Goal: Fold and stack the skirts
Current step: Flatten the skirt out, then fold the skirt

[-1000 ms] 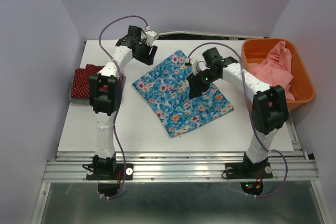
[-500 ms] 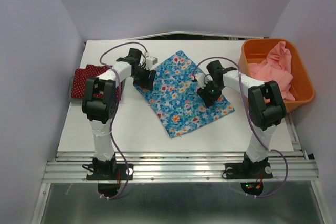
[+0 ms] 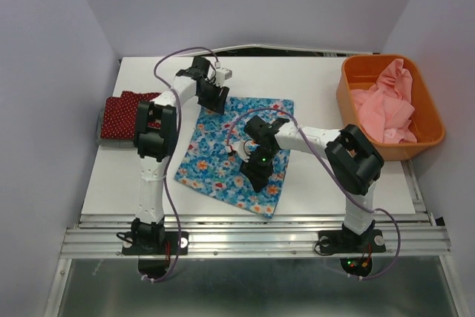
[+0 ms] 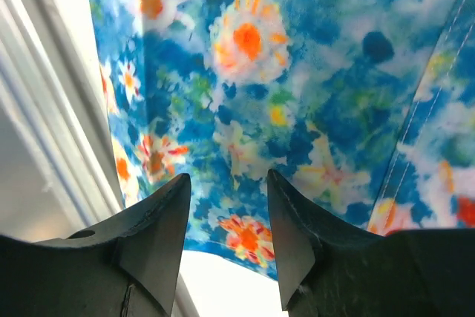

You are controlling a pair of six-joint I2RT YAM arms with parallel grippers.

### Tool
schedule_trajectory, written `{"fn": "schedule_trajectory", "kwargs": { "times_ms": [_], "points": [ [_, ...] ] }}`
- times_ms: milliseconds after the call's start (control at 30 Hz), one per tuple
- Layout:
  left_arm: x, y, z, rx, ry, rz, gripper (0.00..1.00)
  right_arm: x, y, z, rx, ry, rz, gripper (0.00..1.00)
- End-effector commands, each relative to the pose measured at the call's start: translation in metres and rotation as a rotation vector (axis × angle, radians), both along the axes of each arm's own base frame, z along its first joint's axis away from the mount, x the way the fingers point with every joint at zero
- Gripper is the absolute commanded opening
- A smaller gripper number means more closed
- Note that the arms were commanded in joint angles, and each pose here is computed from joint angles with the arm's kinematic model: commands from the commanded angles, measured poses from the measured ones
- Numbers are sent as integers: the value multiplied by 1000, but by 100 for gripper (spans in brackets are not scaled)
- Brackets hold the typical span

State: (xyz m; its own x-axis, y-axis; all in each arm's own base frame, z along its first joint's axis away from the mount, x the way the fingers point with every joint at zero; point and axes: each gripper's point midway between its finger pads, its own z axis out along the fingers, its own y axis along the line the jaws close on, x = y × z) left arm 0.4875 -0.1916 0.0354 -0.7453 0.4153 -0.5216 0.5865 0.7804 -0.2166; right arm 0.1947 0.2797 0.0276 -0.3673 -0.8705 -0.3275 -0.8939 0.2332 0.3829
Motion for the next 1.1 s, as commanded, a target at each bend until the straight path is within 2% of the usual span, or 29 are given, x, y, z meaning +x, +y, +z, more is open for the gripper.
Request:
{"fn": "schedule_trajectory", "kwargs": {
  "times_ms": [0,133,200,233,333,400,433,500,567,600,767,900,1067],
  "points": [
    [-37,-8,0,-1,86,-74,61,-11,12,14,34,115,-46,52],
    [-90,4,-17,1,181,-87,60,31,5,45,101,34,-152,55],
    [-99,5,-5,-15,162,-81,60,57,-4,58,131,-4,-211,58],
    [-104,6,-5,-21,162,-77,61,85,-15,69,150,-52,-271,60],
    [-102,5,15,-33,135,-78,65,147,-44,93,171,-179,-381,64],
    [-84,5,35,-27,67,-90,65,180,-59,95,162,-223,-436,66],
    [-73,3,50,-28,27,-99,67,211,-71,113,184,-293,-476,66],
    [-62,5,59,-8,-6,-120,67,241,-81,107,168,-332,-495,65],
    [-50,5,69,4,-41,-168,67,277,-90,120,164,-448,-492,65],
    [-46,6,74,7,-55,-182,67,288,-97,103,136,-451,-476,66],
    [-20,19,76,62,-101,-228,67,322,-104,85,124,-506,-429,65],
    [-11,28,64,115,-107,-276,65,325,-102,67,124,-500,-383,66],
    [-8,39,45,172,-88,-301,57,326,-105,42,96,-493,-375,65]
  ]
}}
